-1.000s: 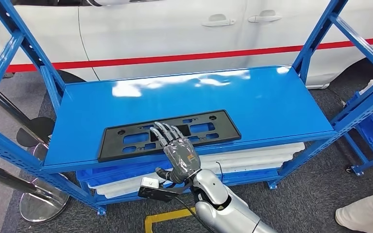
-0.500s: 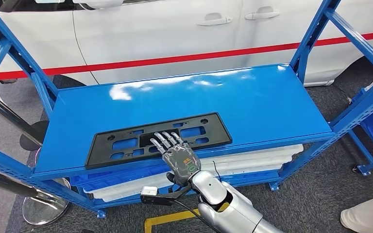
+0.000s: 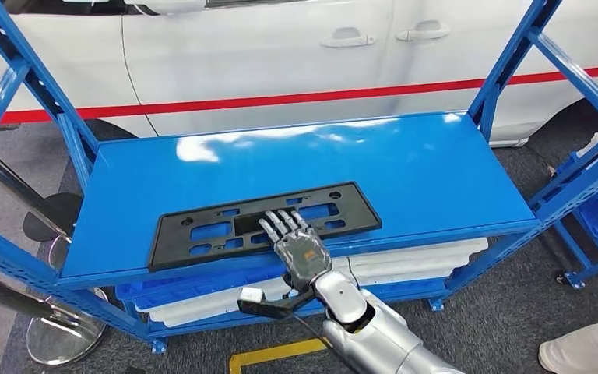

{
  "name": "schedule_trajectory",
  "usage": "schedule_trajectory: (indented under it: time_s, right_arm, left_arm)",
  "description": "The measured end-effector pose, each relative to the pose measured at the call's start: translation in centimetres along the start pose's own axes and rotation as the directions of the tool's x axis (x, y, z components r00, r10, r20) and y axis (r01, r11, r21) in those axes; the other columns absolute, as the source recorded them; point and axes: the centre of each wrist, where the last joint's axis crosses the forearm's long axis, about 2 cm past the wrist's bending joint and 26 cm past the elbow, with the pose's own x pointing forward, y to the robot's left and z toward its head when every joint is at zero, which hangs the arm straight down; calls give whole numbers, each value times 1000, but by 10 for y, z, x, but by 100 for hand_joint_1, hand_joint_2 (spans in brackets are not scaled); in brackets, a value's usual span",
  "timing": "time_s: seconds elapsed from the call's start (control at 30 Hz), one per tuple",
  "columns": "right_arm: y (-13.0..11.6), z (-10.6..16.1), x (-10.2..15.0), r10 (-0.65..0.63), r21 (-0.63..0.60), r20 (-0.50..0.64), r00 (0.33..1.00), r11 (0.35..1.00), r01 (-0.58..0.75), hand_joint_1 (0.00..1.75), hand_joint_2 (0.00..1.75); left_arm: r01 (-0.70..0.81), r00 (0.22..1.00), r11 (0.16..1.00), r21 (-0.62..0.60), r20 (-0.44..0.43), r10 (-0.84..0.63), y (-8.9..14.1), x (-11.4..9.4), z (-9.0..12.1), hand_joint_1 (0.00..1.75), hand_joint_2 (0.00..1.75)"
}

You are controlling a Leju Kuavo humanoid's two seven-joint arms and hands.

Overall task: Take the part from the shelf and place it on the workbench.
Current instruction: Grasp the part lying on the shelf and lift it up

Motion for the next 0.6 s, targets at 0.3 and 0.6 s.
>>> schedule_trajectory:
  time_s: [0.3, 0.6]
  right_arm:
    - [-32, -18, -8, -119, -96, -28, 992, 989, 116, 0, 175]
    - [-45, -24, -5, -149, -136, -19, 989, 980, 145, 0, 175]
  left_arm:
    - [-3, 1000, 1000, -19, -15, 2, -7, -9, 4, 0, 0]
    - [4, 1000, 1000, -28, -24, -5, -7, -14, 5, 0, 0]
